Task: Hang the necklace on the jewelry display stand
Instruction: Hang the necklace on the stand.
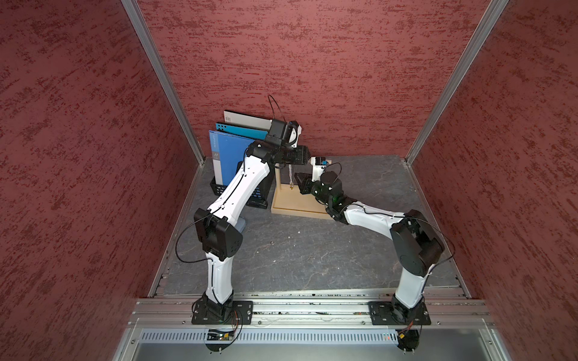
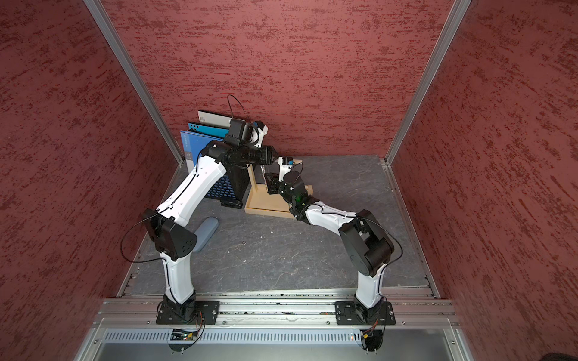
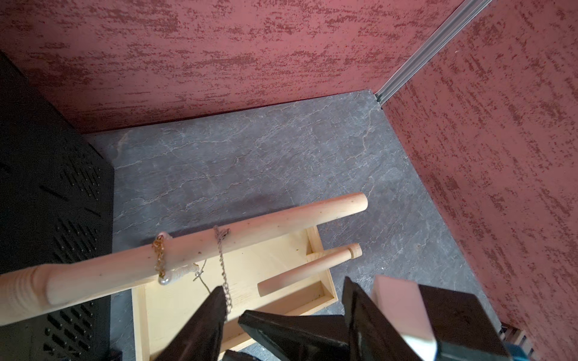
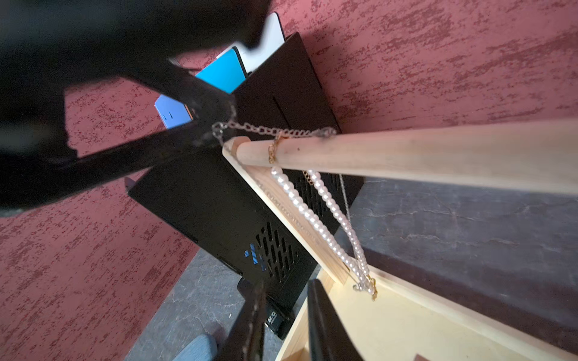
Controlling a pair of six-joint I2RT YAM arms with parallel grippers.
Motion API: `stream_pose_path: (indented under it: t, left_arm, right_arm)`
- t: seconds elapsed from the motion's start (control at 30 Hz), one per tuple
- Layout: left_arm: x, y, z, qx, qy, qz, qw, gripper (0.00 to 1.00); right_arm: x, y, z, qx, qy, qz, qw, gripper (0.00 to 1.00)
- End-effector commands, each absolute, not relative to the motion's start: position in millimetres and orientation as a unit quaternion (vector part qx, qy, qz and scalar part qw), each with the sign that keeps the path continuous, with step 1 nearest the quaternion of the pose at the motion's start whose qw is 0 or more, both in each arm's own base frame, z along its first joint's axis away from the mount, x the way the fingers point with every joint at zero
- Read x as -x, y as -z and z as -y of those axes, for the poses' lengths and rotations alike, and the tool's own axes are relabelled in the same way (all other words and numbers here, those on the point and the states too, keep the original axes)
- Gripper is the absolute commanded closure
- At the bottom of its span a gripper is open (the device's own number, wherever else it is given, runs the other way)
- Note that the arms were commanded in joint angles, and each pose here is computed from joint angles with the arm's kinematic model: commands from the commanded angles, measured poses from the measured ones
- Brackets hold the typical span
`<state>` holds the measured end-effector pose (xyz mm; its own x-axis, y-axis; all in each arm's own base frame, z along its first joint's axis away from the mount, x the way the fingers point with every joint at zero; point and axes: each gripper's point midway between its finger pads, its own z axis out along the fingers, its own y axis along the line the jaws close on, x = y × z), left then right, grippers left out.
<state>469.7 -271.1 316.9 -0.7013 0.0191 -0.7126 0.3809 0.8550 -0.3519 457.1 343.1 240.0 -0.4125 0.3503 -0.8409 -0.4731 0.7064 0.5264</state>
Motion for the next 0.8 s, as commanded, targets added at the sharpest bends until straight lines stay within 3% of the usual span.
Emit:
stream_pose_path:
  t: [0.0,0.27,0.4,0.53,0.77]
  left_arm:
    - [-467.3,-317.6,277.4,-0.105,0.27,-0.889,0.354,0.39]
    - [-465.2,-310.4,280.7,-0.103,0.282,-0.891,0.341,0.4]
    - [-462.5,-309.0,280.8,-0.1,0.289,-0.89,0.338,0.4]
    - [-460.1,-307.6,277.0,-0.099,0.287,-0.891,0.338,0.4]
    - [-460.4,-304.9,264.2,-0.092,0.276,-0.893,0.344,0.4]
  right_arm:
    - [-466.8,-279.1,-345.9,0.039,-0.386,-0.711,0.586,0.71]
    - [-475.0,-285.9,-353.4,0.041,-0.391,-0.705,0.59,0.72]
    - [-478.6,-284.1,-352.9,0.038,-0.38,-0.71,0.591,0.81]
    - [-481.6,-276.9,-345.5,0.026,-0.358,-0.722,0.592,1.0]
    - [-482.3,-274.4,-338.5,0.017,-0.341,-0.728,0.595,1.0]
